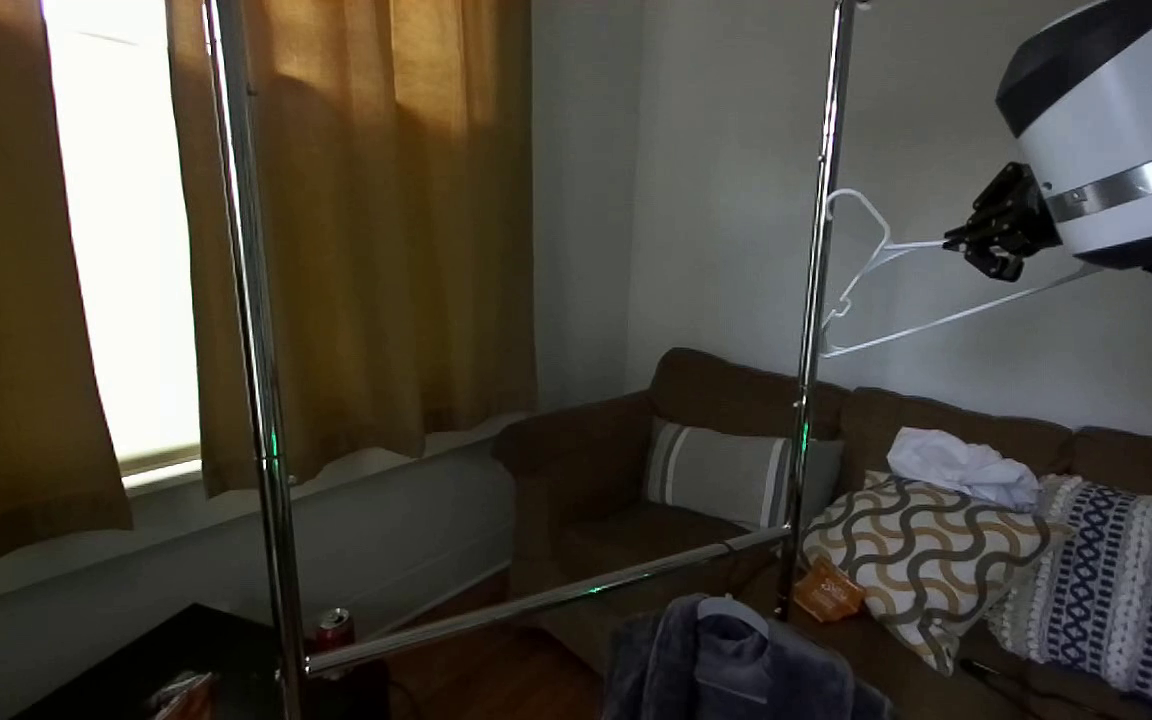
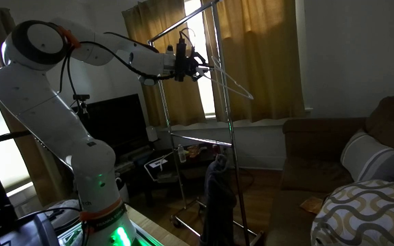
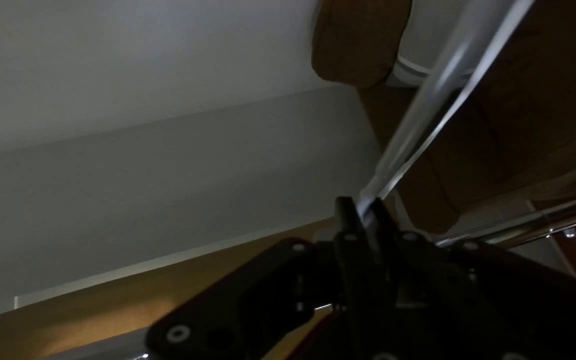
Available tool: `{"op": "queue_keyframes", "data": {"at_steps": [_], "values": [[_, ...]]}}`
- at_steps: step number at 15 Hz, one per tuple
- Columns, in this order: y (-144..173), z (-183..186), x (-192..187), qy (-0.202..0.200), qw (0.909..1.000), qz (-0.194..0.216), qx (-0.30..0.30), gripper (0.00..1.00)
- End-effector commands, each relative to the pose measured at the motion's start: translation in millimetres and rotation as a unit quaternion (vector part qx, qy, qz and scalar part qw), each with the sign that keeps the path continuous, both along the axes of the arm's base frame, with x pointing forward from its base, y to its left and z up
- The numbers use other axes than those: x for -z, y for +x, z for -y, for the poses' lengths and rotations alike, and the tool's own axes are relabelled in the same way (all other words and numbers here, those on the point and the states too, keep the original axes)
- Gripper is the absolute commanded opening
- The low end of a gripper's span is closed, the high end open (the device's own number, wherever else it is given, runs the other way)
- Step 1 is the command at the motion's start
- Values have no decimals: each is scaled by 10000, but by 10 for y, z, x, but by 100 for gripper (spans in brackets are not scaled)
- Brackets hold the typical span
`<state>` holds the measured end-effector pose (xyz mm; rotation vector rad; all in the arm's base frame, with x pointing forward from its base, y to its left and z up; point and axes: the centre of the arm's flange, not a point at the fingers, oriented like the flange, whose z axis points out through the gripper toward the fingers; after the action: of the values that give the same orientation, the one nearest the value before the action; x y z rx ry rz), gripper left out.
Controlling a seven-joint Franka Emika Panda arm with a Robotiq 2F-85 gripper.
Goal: Place the white clothes hanger on the top rail
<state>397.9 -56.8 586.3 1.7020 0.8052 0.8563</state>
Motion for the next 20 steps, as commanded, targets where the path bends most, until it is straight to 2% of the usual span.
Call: {"op": "queue_keyframes", "data": {"at_steps": [1,6,14,20], "values": [[-177,-91,-172,-42,9997,-210,118,2],[-441,-112,-223,-169,9985,-293,431,2],[-698,-367,-252,-292,9993,-232,52,2],[-881,-565,-326,169,9994,-285,-107,2]]}}
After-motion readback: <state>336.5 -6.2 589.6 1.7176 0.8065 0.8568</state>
